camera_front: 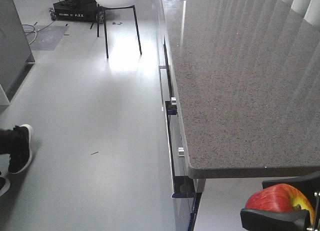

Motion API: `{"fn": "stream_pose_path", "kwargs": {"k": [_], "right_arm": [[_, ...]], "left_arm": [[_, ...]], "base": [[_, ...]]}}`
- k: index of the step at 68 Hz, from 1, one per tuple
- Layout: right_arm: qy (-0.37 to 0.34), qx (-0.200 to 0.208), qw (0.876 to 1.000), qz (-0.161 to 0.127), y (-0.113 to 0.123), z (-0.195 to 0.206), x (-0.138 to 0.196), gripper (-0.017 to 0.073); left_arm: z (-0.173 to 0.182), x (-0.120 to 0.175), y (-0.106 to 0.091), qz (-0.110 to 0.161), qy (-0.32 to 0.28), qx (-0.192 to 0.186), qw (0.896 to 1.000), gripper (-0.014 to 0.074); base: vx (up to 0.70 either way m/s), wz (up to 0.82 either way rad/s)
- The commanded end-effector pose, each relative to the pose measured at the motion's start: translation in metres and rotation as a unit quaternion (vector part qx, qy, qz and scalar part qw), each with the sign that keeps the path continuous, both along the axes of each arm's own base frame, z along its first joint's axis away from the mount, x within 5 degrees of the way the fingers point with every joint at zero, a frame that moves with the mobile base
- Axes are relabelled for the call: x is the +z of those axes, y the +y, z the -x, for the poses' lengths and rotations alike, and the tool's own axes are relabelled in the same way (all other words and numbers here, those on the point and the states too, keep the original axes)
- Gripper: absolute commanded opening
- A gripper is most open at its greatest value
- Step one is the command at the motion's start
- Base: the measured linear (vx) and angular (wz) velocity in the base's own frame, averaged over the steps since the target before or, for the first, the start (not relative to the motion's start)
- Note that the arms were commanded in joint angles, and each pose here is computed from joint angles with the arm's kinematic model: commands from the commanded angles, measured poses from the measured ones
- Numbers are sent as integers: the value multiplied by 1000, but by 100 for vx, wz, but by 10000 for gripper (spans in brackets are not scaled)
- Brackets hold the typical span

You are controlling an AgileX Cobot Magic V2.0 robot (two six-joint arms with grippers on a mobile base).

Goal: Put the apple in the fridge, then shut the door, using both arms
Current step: 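Drive the base away from the counter holding the apple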

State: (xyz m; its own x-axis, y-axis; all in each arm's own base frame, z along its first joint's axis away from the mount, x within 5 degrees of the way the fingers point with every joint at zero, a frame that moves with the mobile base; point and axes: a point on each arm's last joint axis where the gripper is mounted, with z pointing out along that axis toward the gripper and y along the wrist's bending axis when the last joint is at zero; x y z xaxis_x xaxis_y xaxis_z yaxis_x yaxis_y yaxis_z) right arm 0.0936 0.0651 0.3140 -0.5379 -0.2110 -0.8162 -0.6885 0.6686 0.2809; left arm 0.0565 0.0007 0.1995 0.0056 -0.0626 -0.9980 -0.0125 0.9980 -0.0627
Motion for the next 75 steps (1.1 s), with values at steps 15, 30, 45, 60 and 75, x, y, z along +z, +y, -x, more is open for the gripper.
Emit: {"fn": "stream_pose_path", "kwargs": {"k": [15,30,45,60,75], "right_arm": [[-25,-6,999,-31,2,-1,13,206],[-25,-6,999,-31,2,-1,13,206],[-24,-6,999,-31,2,-1,13,206],[-24,-6,999,-31,2,-1,13,206],[-24,-6,999,-31,2,-1,13,206]], "left_arm": [[1,3,0,0,-36,-2,999,-6],[1,3,0,0,-36,-2,999,-6],[1,3,0,0,-36,-2,999,-6],[1,3,0,0,-36,-2,999,-6],[1,3,0,0,-36,-2,999,-6]], "base": [[0,0],[0,0],[-1,5],[-1,13],[0,25]]}}
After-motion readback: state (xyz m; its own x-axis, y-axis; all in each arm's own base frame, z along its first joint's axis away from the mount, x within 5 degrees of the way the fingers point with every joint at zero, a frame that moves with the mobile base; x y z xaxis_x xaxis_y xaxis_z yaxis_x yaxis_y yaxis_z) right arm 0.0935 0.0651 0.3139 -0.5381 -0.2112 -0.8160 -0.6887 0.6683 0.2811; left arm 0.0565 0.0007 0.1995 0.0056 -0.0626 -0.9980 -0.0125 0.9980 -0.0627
